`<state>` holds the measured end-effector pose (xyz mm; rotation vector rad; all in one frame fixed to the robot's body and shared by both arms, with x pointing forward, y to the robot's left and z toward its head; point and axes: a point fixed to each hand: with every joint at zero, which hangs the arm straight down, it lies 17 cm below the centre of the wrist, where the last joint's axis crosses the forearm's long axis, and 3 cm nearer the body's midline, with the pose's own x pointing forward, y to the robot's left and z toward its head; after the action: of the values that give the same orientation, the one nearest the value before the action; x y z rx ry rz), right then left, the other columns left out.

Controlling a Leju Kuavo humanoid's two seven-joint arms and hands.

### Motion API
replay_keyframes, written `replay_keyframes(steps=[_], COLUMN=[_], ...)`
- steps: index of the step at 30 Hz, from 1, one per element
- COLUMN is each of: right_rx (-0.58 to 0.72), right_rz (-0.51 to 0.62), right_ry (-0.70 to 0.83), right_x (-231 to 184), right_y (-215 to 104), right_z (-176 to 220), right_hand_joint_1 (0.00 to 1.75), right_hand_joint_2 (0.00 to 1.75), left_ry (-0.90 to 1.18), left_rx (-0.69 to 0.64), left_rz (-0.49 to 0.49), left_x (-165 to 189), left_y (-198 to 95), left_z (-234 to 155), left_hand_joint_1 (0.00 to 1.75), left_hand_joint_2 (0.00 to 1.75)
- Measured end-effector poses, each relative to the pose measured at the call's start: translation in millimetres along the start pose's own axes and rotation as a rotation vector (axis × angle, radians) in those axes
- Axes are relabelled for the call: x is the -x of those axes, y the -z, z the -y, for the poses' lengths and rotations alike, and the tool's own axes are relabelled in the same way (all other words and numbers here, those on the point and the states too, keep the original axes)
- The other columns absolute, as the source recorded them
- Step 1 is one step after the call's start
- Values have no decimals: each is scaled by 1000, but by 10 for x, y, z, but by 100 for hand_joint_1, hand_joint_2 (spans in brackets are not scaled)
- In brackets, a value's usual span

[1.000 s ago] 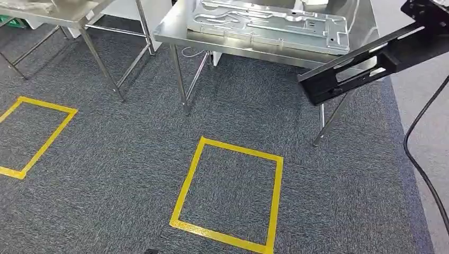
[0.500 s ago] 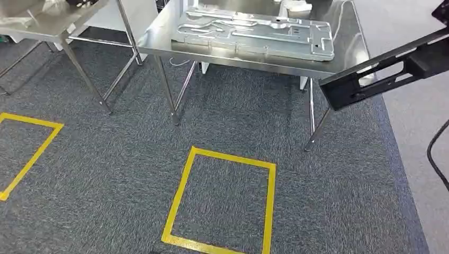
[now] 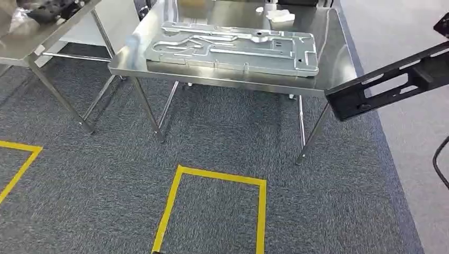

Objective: Take the parts from the cabinet and place them on the table.

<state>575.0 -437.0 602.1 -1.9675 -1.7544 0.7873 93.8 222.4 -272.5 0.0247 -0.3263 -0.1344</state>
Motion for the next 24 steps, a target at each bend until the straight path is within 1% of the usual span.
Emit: replay_keyframes(steps=[1,5,10,14,18,20,24], right_rx=[-7,18,-3,-5,37,47,19], right_rz=[0,-15,-15,-23,-32,-33,-23], right_ry=[-1,-19,-24,-32,-48,-51,-46], right_x=[14,179,193,236,330,339,270], right_y=[-14,32,-30,-30,87,116,42], right_z=[-19,129,32,32,257,307,146], right_hand_joint_1=[175,175,175,175,175,175,175], right_hand_joint_2=[175,175,175,175,175,175,175], left_ry=[1,0,-1,-2,-2,-2,-15], left_rx=[0,-5,-1,1,-6,-9,-9], left_rz=[4,10,8,6,9,12,3], left_x=[-27,-50,-30,-22,-49,-76,-27], left_y=[4,9,4,1,10,16,7], left_z=[-4,-22,-5,11,-26,-38,-28], left_hand_joint_1=[0,0,0,0,0,0,0], left_hand_joint_2=[175,175,175,175,175,175,175])
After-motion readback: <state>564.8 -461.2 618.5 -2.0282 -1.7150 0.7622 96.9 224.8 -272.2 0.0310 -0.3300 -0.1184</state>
